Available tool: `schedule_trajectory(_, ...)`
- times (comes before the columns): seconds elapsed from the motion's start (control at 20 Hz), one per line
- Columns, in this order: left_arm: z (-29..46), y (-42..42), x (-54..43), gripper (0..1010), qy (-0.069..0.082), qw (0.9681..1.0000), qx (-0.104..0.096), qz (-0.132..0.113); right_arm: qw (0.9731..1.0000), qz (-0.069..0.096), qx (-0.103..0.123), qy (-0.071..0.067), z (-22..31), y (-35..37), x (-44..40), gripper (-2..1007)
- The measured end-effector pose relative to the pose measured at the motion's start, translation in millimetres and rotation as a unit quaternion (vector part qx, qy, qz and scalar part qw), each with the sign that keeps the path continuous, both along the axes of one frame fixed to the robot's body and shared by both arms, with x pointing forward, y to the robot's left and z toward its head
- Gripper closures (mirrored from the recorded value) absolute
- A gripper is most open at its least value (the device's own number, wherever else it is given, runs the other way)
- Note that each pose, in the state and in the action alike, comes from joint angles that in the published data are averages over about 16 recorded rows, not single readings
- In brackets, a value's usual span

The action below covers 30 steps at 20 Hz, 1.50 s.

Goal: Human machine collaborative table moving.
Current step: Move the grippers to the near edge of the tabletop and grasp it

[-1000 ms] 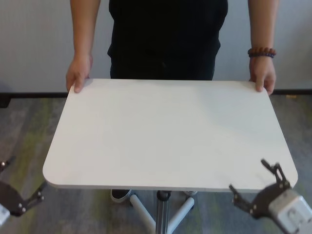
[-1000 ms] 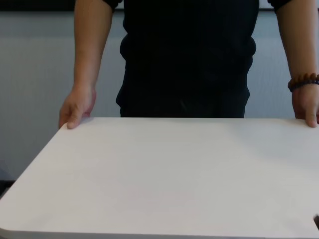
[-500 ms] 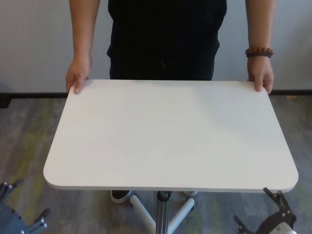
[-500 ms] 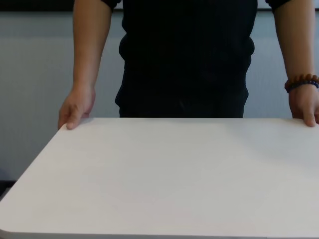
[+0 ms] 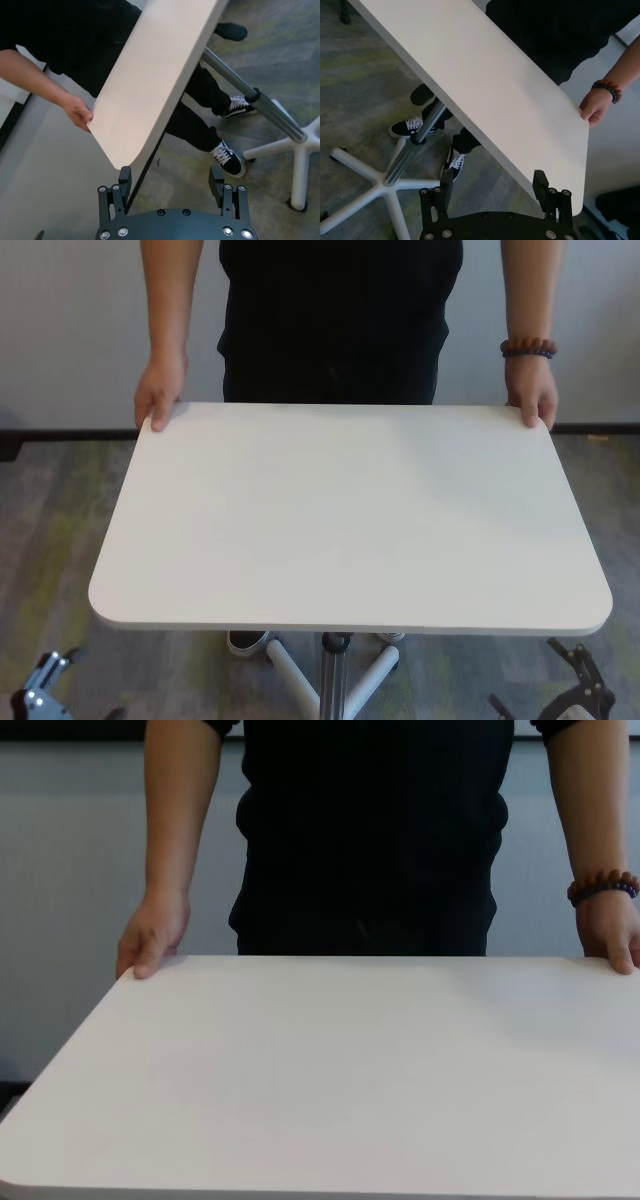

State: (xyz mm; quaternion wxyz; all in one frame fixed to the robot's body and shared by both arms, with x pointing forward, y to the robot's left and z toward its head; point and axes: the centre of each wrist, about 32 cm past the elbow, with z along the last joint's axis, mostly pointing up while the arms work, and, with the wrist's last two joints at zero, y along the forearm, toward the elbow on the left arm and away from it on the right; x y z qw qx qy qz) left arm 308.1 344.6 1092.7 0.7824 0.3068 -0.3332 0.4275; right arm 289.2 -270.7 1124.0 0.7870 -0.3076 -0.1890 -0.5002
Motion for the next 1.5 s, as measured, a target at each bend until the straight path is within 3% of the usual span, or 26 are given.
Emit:
schedule_trajectory(0.4,-15.4,-20.1,14.0,9,-0.033,0.9985,0.045,-0.002,0.9992,-0.008,-0.04,0.0,-5.1,1.5,4.0,4)
schedule_trajectory(0.65,-20.2,-32.9,24.6,9,-0.045,0.9976,0.052,0.003,0.9979,-0.012,-0.064,-0.002,-8.2,1.2,7.5,4)
schedule_trajectory(1.15,-28.8,-54.1,43.0,9,-0.051,0.9969,0.056,0.02,0.9956,-0.017,-0.092,-0.008,-11.5,-1.8,13.7,4)
schedule_trajectory(1.5,-34.5,-67.4,52.3,9,-0.07,0.9936,0.081,0.037,0.9938,-0.017,-0.109,-0.014,-13.7,-1.9,18.3,4)
